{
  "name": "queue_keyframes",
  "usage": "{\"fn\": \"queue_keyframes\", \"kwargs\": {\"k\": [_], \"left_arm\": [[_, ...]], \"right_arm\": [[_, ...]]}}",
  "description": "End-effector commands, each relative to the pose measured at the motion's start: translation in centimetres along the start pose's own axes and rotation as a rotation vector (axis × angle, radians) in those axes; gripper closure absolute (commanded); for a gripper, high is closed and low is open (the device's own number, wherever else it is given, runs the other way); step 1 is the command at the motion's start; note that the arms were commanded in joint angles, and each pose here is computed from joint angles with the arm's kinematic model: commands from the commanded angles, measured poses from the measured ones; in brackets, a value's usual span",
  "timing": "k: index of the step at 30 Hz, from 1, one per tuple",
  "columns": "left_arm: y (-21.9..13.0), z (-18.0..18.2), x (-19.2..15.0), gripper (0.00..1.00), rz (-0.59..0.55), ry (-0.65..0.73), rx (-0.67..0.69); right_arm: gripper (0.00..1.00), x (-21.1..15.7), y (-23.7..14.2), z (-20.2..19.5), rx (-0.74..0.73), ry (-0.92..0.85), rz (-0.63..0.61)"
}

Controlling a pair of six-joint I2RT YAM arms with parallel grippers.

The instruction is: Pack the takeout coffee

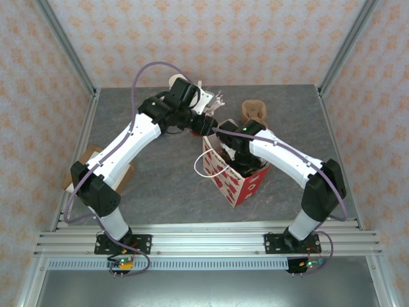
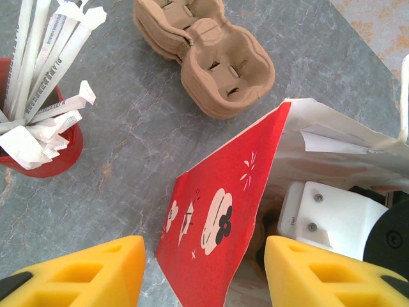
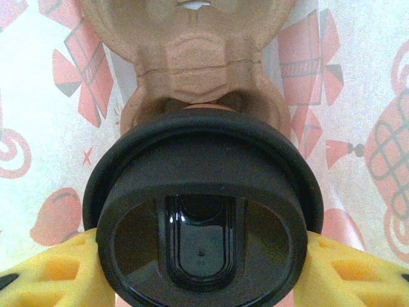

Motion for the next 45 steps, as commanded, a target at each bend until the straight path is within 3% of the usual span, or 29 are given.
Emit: {"fn": "queue_keyframes", "kwargs": {"k": [1,45], "left_arm": [[-1.4,-0.6,0.1,0.47,-0.026,0.022,-0.007],[-1.9,-0.8,0.0,0.47,-0.037,0.025,-0.012]], "right_arm": [[0.56,-0.1,0.1,-0.7,-0.050,-0.009,0.019],[0.57,0.3,4.8,-1.7,-0.076,0.033,0.101]]}}
Point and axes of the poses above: each hand's point on the last joint's axis, 136 mm out from that joint toward the fingers, its own y axis out along the fingers, its own z axis along the line the jaws close on, x = y × z, the point moved 7 cm from there along -y, back along the fingers
